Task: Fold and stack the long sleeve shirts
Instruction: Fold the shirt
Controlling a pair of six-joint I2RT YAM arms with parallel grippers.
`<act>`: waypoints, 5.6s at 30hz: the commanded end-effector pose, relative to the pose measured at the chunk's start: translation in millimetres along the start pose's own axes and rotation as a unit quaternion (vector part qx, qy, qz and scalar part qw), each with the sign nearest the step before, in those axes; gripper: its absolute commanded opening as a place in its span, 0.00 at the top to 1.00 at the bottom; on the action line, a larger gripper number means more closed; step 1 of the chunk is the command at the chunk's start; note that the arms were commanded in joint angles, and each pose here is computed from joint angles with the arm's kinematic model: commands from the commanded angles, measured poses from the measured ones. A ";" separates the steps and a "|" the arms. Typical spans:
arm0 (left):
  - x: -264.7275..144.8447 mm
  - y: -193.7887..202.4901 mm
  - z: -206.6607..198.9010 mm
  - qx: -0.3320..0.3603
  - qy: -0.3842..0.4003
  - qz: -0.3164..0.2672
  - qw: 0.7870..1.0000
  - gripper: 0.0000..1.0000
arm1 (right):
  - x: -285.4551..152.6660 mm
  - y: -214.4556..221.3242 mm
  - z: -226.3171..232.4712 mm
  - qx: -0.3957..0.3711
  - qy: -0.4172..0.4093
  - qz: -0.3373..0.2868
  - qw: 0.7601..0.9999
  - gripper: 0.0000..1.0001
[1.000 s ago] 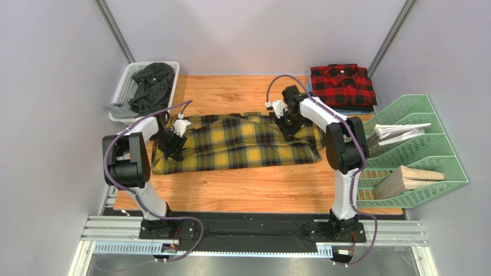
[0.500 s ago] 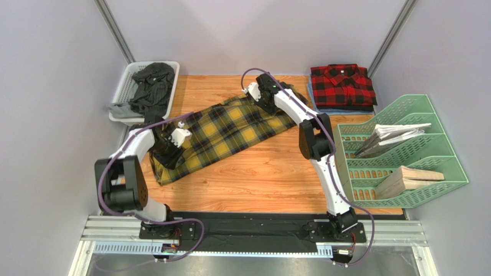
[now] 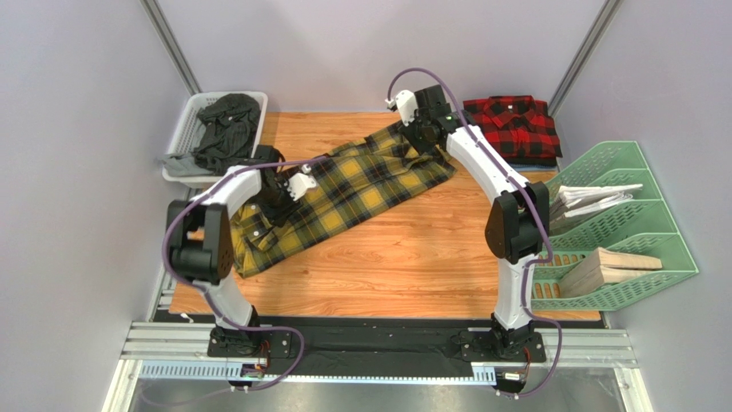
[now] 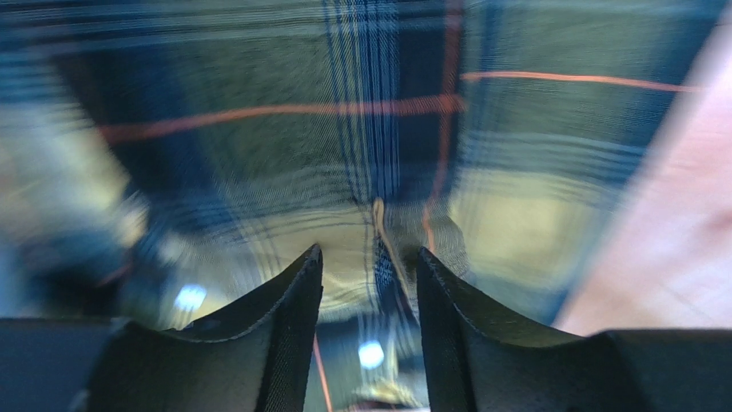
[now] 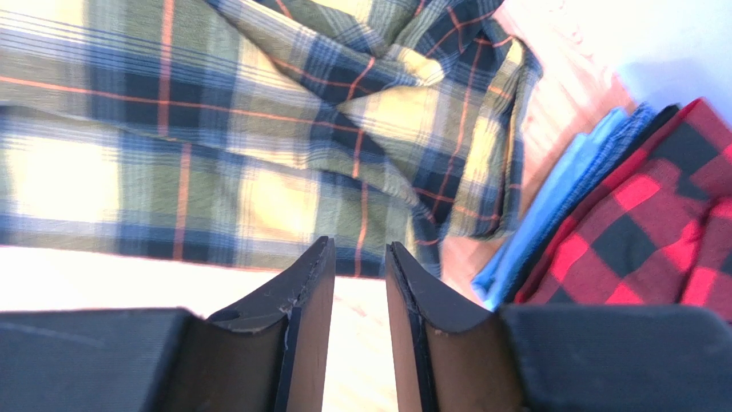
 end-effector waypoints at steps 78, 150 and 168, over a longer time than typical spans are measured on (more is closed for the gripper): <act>-56.4 -77.7 -109.4 -0.156 0.264 -0.127 0.943 0.48 | 156.4 -8.1 -7.7 -0.121 0.176 0.110 0.971 0.96; -19.3 63.9 -199.3 0.455 0.183 -0.252 0.835 0.03 | -134.0 161.2 257.2 -0.411 -0.228 -0.325 0.821 0.01; 36.0 56.7 -210.6 0.525 0.132 -0.212 0.814 0.09 | -99.1 164.0 299.5 -0.498 -0.230 -0.292 0.783 0.24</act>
Point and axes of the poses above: each gripper's point midway between its finger pads, its own x axis out along the fingers, its own z axis along the line the jaws close on, y = z × x, the point moved 7 cm from there along -x, back along the fingers, and after that the axes turned 15 degrees about -x, right-handed, at the moved point
